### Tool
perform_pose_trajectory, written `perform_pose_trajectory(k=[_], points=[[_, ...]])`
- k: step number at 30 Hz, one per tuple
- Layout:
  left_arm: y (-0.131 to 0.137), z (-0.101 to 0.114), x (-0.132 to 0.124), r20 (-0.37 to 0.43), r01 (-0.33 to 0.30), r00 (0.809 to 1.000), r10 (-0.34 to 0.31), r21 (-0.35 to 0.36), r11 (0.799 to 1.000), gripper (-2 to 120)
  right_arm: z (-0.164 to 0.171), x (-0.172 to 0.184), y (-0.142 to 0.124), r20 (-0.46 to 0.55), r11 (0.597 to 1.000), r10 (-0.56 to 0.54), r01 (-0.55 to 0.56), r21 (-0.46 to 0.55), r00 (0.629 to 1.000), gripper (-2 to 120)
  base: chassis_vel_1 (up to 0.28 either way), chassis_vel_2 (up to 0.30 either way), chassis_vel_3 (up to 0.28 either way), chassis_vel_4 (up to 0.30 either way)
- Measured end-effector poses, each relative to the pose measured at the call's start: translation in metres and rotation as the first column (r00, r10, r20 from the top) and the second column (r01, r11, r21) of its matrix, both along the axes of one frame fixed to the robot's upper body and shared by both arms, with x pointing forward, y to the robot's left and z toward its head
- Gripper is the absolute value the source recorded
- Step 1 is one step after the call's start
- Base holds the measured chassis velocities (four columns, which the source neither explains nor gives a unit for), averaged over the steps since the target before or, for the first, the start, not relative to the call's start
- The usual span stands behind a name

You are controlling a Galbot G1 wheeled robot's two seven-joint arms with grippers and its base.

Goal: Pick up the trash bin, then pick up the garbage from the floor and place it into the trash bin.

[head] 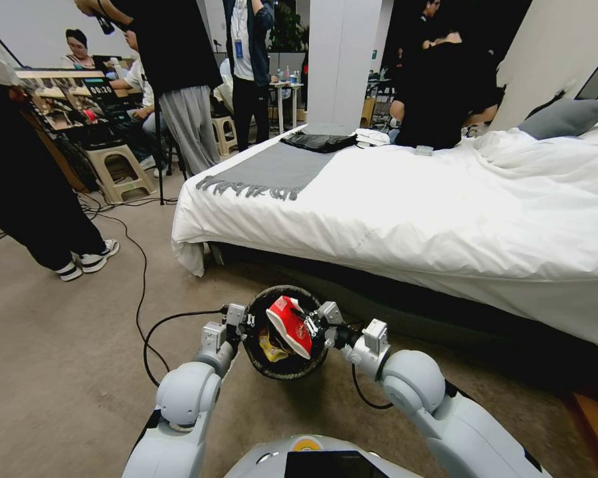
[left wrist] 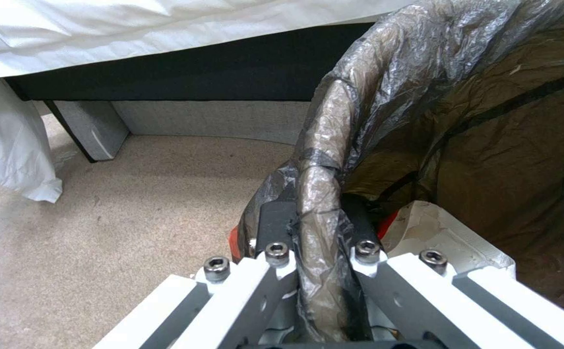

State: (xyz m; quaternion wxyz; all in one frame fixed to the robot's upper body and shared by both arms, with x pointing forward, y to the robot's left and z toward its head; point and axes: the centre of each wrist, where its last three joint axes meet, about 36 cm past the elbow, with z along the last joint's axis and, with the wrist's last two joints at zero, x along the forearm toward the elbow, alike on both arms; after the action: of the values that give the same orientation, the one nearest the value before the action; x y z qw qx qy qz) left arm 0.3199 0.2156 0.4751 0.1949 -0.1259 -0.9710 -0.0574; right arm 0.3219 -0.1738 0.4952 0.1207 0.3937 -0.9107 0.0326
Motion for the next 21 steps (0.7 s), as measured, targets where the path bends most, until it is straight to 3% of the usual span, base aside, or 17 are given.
perform_pose_trajectory(k=[3, 9, 10, 11, 14, 21], points=[[0.0, 0.0, 0.0, 0.0, 0.001, 1.0, -0.001, -0.001, 1.0, 1, -0.001, 0.001, 0.005, 0.0, 1.0, -0.009, 0.009, 0.003, 1.0, 30, 0.0, 0.0, 0.0, 0.0], [0.0, 0.0, 0.0, -0.001, 0.001, 1.0, -0.001, -0.002, 1.0, 1, -0.001, 0.003, 0.011, 0.001, 1.0, 0.001, -0.001, 0.014, 1.0, 46, 0.0, 0.0, 0.0, 0.0], [0.0, 0.0, 0.0, -0.001, 0.001, 1.0, -0.001, -0.003, 1.0, 1, -0.001, 0.006, 0.015, 0.004, 1.0, 0.0, 0.0, 0.02, 1.0, 62, 0.0, 0.0, 0.0, 0.0], [0.0, 0.0, 0.0, -0.001, 0.001, 1.0, -0.001, -0.003, 1.0, 1, -0.001, 0.006, 0.015, 0.004, 1.0, 0.0, 0.0, 0.02, 1.0, 62, 0.0, 0.0, 0.0, 0.0], [-0.001, 0.0, 0.001, -0.001, 0.002, 1.0, -0.002, -0.004, 1.0, 1, 0.0, 0.008, 0.015, 0.01, 1.0, -0.006, 0.006, 0.022, 1.0, 80, 0.0, 0.0, 0.0, 0.0], [-0.001, 0.0, 0.0, -0.002, 0.002, 1.0, -0.002, -0.006, 1.0, 1, 0.006, 0.005, 0.007, 0.025, 0.999, -0.028, 0.027, 0.027, 0.999, 99, 0.0, 0.0, 0.0, 0.0]])
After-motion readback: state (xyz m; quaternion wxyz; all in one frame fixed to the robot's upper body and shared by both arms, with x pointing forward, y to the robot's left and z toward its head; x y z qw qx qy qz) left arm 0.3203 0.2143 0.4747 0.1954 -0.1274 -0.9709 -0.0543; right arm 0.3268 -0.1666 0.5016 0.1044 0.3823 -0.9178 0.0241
